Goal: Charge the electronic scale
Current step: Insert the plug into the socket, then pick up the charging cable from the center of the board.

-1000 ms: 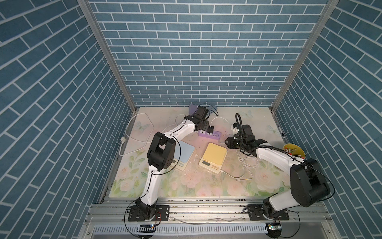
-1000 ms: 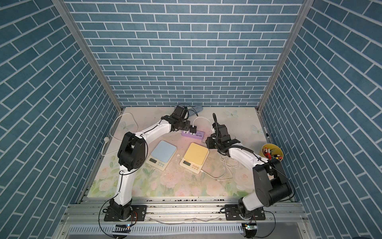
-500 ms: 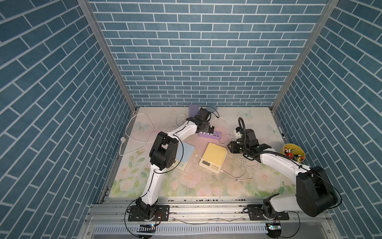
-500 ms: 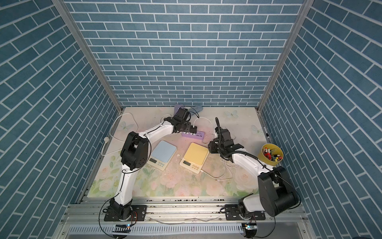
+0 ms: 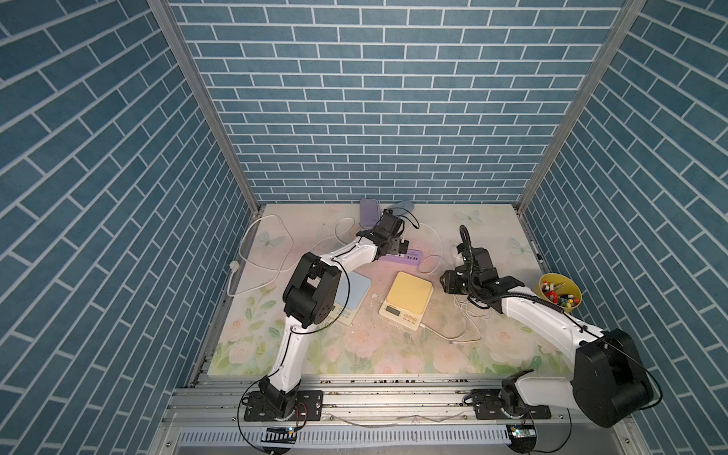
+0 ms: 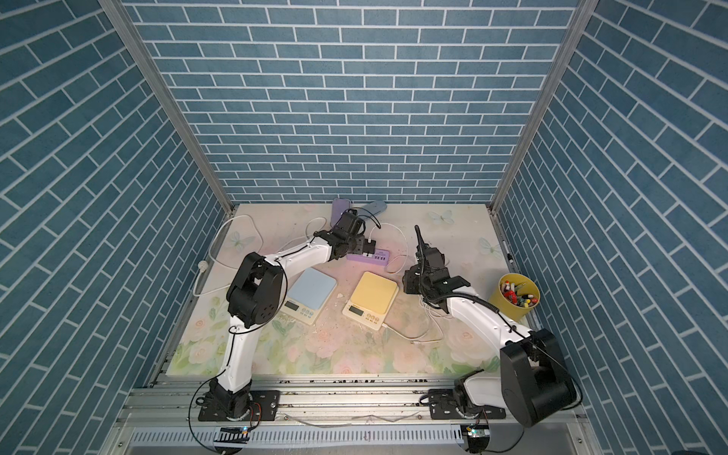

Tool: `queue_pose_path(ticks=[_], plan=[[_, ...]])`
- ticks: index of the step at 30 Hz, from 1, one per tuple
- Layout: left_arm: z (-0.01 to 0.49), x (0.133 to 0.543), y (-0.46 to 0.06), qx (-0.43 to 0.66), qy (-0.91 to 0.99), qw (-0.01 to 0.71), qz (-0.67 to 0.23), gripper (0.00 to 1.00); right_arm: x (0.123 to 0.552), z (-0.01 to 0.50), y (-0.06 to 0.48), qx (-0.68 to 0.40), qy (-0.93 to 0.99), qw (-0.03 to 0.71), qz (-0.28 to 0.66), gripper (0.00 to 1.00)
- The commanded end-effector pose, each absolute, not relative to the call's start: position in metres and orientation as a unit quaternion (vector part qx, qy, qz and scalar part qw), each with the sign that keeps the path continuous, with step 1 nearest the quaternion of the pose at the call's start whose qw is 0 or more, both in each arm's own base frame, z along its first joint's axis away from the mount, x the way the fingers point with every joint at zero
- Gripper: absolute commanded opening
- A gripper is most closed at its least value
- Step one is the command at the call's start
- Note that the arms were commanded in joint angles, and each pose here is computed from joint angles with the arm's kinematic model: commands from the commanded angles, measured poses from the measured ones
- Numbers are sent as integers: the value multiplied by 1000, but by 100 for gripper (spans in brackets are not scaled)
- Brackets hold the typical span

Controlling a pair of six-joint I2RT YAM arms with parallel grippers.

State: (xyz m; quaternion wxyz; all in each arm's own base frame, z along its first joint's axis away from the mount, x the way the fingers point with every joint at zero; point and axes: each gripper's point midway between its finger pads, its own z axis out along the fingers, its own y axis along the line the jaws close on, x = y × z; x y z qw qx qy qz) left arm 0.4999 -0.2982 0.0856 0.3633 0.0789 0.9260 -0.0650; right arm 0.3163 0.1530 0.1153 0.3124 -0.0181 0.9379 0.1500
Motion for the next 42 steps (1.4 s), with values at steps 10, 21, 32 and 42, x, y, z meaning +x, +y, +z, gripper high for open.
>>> queue_pose_path(ticks=[10,21,32,42], plan=[[137,487,-291,100,922,353,-124,74,264,108,58,166,951,259,35,57],[181,453,-278,138,905,374,-149,75,256,96,46,234,941,227,88,57],[181,406,-256,164,900,371,-158,75,355,132,57,145,958,242,44,42],[175,405,-256,166,903,365,-156,75,422,83,88,74,987,139,42,55]])
